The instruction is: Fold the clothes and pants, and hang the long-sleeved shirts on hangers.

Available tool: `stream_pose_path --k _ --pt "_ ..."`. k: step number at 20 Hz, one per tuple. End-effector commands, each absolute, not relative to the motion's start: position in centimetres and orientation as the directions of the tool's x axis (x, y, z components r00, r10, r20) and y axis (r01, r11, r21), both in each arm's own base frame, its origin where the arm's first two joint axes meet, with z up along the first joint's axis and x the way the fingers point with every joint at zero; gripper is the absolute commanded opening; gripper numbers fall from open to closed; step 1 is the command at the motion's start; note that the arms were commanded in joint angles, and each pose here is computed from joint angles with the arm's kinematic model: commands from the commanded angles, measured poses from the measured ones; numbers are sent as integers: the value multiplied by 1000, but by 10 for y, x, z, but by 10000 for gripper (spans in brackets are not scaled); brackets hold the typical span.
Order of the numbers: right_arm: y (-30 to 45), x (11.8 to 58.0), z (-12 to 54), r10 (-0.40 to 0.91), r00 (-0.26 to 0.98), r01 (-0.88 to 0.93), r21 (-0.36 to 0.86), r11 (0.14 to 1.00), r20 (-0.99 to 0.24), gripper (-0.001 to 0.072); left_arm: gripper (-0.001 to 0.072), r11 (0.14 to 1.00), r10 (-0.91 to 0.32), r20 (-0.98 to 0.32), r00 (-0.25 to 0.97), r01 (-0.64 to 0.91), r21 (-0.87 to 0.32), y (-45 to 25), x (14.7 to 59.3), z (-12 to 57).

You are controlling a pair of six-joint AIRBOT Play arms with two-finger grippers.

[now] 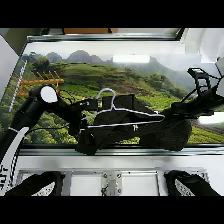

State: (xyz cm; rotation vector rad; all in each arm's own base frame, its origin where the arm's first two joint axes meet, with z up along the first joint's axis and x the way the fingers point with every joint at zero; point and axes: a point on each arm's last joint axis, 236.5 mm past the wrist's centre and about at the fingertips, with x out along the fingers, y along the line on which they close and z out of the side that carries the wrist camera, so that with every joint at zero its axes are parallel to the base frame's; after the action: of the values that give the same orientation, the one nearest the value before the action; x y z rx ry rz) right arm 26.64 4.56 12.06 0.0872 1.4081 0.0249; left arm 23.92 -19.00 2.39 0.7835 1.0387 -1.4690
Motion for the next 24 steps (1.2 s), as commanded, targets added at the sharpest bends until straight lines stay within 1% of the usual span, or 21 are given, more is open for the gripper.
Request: stream_pose_path --k 1,3,5,8,9,10,14,16,18,21,23,24 --pt "46 266 120 69 161 34 76 997 -985 25 13 -63 -367 -899 -241 970 -234 -203 221 11" --pt "46 266 120 69 161 34 76 997 -985 25 14 -83 -363 -898 -248 969 -234 -208 217 11" --pt "46 266 120 69 161 34 76 997 -985 25 14 -84 -375 -897 -236 972 -220 -213 218 12" --pt "48 266 120 76 160 33 83 996 -984 25 15 -42 -502 -840 -206 976 -215 -237 228 25" --pt "50 266 121 86 158 30 91 995 -984 24 15 -29 -528 -827 -196 977 -213 -241 232 28" --pt "54 265 121 103 157 24 108 994 -982 25 15 -21 -531 -827 -182 979 -202 -242 235 28" --pt "67 267 129 159 172 5 162 987 -972 23 15 -52 -529 -828 -187 981 -188 -254 230 26" --pt "73 270 140 188 197 -8 190 982 -962 22 15 -60 -514 -829 -218 974 -218 -260 225 16" --pt "73 267 149 191 199 -15 191 981 -961 22 14 -40 -508 -829 -236 967 -251 -265 226 6" --pt "67 263 155 166 198 -10 168 986 -966 22 14 17 -577 -792 -202 966 -258 -274 239 11" --pt "63 262 156 151 208 -4 154 988 -966 22 14 30 -575 -793 -201 964 -266 -270 241 11" --pt "60 263 156 139 210 1 142 990 -968 22 14 51 -573 -793 -208 956 -288 -266 242 11"
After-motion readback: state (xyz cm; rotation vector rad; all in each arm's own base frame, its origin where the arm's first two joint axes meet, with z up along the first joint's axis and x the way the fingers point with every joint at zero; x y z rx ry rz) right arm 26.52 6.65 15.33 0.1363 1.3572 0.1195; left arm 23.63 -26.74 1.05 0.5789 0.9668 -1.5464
